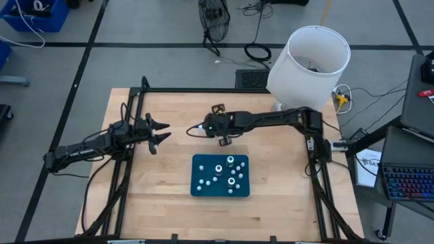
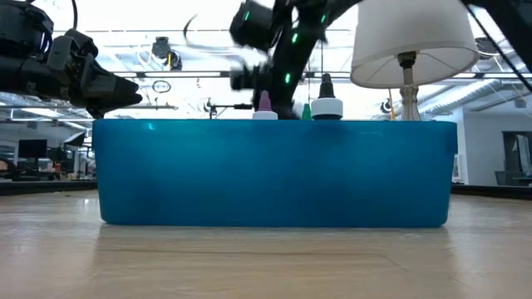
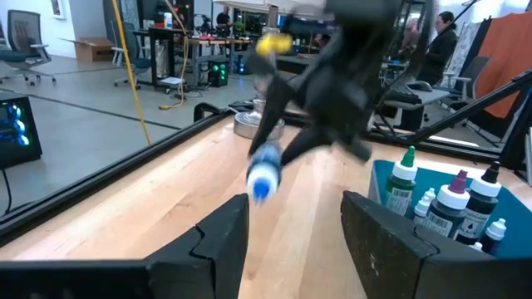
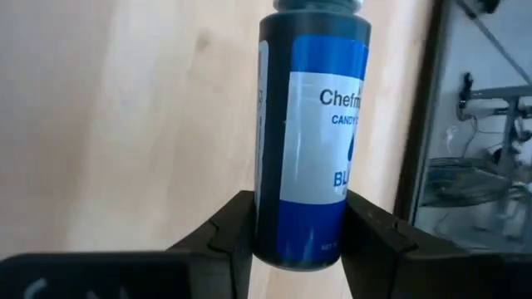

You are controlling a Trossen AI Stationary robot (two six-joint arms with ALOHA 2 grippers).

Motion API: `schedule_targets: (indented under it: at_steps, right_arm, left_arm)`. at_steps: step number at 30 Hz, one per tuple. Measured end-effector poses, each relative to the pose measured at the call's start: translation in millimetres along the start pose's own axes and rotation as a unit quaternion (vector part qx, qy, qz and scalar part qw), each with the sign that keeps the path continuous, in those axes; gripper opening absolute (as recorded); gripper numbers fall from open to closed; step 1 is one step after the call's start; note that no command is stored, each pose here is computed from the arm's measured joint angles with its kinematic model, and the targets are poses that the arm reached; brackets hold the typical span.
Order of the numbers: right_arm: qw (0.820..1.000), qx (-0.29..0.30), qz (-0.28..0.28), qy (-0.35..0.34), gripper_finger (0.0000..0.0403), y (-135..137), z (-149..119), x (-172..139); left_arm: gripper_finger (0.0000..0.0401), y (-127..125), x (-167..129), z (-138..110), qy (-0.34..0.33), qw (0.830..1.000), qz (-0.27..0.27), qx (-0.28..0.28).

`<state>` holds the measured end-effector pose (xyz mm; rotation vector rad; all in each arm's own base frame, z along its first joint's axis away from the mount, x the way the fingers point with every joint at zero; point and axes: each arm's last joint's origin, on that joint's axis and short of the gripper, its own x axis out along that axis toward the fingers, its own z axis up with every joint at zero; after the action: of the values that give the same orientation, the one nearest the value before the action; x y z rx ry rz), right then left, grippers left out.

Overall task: Pick & Place food coloring
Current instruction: Put the blue food coloring bottle into the bin

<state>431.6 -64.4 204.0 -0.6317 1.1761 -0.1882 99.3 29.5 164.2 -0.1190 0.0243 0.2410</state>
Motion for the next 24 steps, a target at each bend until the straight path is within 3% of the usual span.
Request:
schedule_targets:
  at_steps: [6, 9, 17, 24]
  right_arm:
    - [0.989, 0.105, 0.064, -0.078, 0.0125, -10, -4, -73]
    - [0.983, 0.109, 0.065, -0.130, 0.0125, 3, -11, -95]
    - [0.943, 0.122, 0.017, -0.310, 0.0125, 46, -30, -108]
    - [0.938, 0.124, 0.020, -0.323, 0.0125, 58, -36, -105]
  left_arm:
    - [0.0201, 0, 0, 0, -0.001, 1.000, -0.001, 0.000]
    - [0.0207, 0, 0, 0, 0.000, 1.000, -0.001, 0.000]
    - [0.0205, 0, 0, 3, -0.014, 1.000, 0.009, 0.001]
    - [0.0193, 0, -1, 12, -0.066, 0.998, 0.017, -0.016]
